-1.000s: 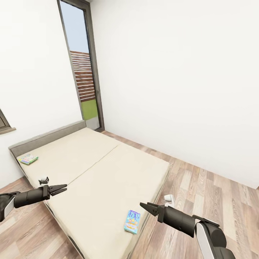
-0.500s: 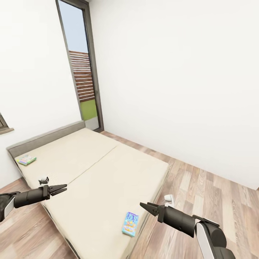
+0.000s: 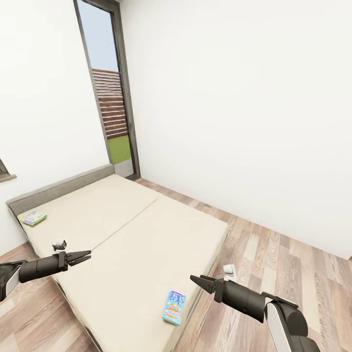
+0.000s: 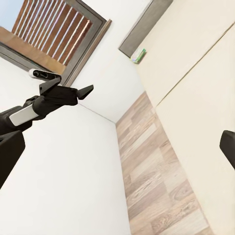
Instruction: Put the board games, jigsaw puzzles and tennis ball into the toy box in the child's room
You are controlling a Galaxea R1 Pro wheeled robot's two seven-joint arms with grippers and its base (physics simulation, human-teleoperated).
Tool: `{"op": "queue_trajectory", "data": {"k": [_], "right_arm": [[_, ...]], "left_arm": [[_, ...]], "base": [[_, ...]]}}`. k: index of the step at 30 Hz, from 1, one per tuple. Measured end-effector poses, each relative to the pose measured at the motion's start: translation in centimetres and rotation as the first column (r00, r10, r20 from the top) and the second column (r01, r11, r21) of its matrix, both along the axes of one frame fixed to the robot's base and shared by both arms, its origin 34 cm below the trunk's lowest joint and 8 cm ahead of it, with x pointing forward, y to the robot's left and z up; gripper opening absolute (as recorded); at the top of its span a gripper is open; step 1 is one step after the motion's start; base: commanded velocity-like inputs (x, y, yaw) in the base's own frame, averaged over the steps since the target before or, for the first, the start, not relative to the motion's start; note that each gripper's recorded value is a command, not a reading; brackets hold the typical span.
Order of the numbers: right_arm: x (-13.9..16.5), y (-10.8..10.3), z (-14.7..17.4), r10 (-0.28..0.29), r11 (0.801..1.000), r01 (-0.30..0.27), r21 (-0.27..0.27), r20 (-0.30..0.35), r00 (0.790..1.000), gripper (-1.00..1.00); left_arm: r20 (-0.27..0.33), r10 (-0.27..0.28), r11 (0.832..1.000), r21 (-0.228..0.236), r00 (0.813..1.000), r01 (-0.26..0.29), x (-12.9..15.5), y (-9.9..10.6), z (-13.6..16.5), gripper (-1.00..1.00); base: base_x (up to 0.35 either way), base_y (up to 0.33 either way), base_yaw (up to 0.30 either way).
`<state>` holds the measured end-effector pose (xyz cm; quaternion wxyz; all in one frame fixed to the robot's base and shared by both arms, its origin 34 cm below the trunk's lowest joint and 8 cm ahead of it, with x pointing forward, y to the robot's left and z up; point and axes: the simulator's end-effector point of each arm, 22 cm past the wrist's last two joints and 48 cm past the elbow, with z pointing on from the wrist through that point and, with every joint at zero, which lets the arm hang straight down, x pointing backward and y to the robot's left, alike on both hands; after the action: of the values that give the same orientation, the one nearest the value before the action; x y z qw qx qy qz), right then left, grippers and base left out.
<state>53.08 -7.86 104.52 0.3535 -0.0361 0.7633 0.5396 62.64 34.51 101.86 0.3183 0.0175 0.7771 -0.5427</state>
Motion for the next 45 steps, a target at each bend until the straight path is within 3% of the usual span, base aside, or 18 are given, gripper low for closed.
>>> {"op": "queue_trajectory", "data": {"k": [13,45], "right_arm": [[-0.01,0.08,0.00,0.001,1.000,-0.001,0.000,0.000,1.000,1.00],[-0.01,0.07,0.01,0.001,1.000,-0.001,0.000,0.000,1.000,1.00]], "left_arm": [[0.001,0.000,1.000,0.000,1.000,0.000,-0.01,0.01,-0.01,1.00],[0.000,-0.011,1.000,-0.007,1.000,0.011,0.03,-0.81,-0.16,1.00]], "base": [[0.000,-0.079,0.099],[0.000,-0.292,0.284]]}}
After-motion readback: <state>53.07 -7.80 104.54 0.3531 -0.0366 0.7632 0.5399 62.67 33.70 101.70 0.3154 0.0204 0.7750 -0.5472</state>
